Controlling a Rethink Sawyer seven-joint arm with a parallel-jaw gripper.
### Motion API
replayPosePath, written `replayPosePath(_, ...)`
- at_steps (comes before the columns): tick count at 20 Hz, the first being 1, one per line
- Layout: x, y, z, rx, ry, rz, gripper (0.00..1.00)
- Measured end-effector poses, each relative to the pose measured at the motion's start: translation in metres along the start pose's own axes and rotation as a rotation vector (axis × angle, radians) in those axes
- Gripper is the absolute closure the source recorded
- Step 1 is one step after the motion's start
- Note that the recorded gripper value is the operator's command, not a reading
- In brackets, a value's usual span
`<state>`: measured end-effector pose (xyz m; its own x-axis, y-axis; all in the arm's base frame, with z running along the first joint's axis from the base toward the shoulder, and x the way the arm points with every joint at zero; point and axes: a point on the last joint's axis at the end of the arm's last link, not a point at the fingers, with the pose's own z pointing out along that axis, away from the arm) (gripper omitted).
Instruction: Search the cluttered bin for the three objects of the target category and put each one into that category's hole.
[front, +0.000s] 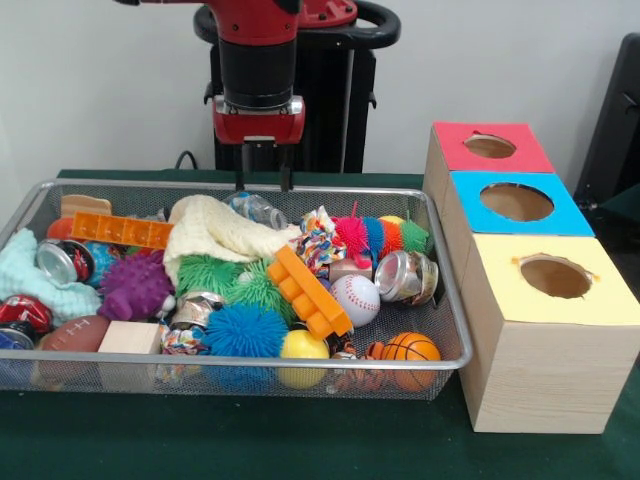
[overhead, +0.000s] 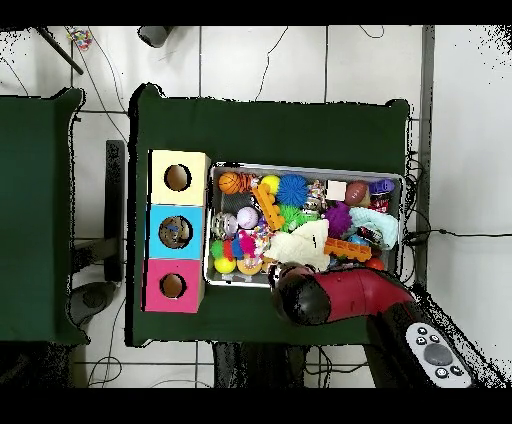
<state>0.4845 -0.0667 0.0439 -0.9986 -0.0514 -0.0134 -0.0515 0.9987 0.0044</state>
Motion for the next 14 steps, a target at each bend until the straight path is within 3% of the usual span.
replayPosePath(6,0.002,0.014,0.010,-0.018,0.019,-0.019,0.00)
replayPosePath(14,0.010,0.015,0.051,-0.063,0.072,0.012,0.00)
